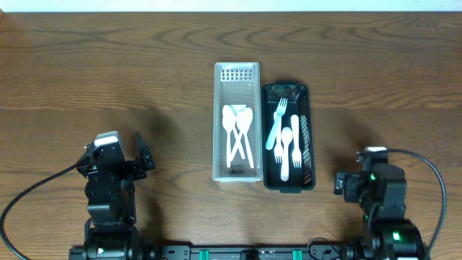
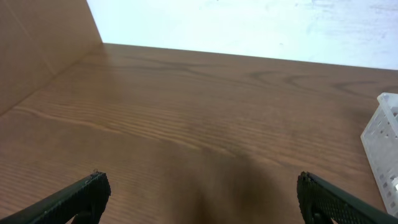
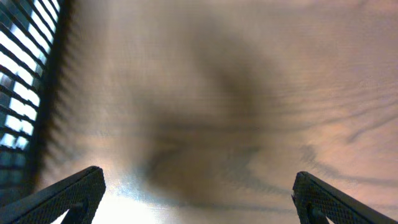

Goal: Pack container

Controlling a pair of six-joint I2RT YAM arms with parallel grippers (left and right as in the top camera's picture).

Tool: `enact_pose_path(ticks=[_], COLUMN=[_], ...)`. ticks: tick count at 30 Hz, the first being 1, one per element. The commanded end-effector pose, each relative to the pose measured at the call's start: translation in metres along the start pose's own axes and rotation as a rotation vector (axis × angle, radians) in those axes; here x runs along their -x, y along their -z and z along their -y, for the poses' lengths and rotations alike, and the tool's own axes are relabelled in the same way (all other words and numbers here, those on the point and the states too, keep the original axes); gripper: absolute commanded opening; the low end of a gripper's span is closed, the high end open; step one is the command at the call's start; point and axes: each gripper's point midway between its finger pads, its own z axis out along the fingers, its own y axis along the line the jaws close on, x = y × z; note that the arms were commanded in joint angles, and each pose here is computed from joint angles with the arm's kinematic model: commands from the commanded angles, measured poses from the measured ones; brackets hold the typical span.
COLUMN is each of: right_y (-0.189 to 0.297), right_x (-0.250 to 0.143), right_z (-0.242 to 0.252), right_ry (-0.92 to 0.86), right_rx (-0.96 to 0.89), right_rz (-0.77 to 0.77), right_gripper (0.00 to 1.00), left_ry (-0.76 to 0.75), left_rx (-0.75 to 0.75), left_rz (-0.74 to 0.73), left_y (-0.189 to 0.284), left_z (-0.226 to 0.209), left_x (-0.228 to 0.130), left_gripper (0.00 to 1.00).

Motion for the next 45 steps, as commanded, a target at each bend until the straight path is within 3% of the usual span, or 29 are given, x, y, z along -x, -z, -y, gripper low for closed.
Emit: enact_pose_path(ticks=[1,7,12,19,24,26,34,45], right_y=[0.016,0.047,0.072,0.085,0.071,0.065,0.024,0.024], right_x=[0.014,0.034,0.064,0.114,0.115,0.111,0.071,0.072], right_z=[0.001,0.005,-0.010,-0.013,-0.015,-0.019,-0.027,-0.026], right_ry=[0.003,-0.027,-0.036,0.022,0.010,0.015,-0.052,-0.059], right_rx=[-0.002,0.001,0.105,0.085,0.081,0.095,0.153,0.152], right_rz=[0.111,0.310,0.501,0.821,0.925,0.939,0.696,0.699], right_gripper=[0.99,0.99,0.99,0.99,0.99,0.99,0.99,0.99], left_ry=[0.006,0.006,0.006,0.006,0.006,0.006,0.006,0.006], left_rx=[0.007,0.007,0.007,0.007,0.007,0.007,0.007,0.007], left_rz=[0.005,0.005,0.005,0.005,0.005,0.005,0.005,0.005], left_y=[0.000,0.000,0.000,0.000,0.000,0.000,0.000,0.000], left_z=[-0.001,-0.001,-0.001,-0.001,-0.001,-0.001,-0.001,-0.001], left_x=[0.002,0.002,0.002,0.002,0.002,0.002,0.002,0.002], left_gripper=[0.98,0.98,0.98,0.98,0.98,0.98,0.98,0.98])
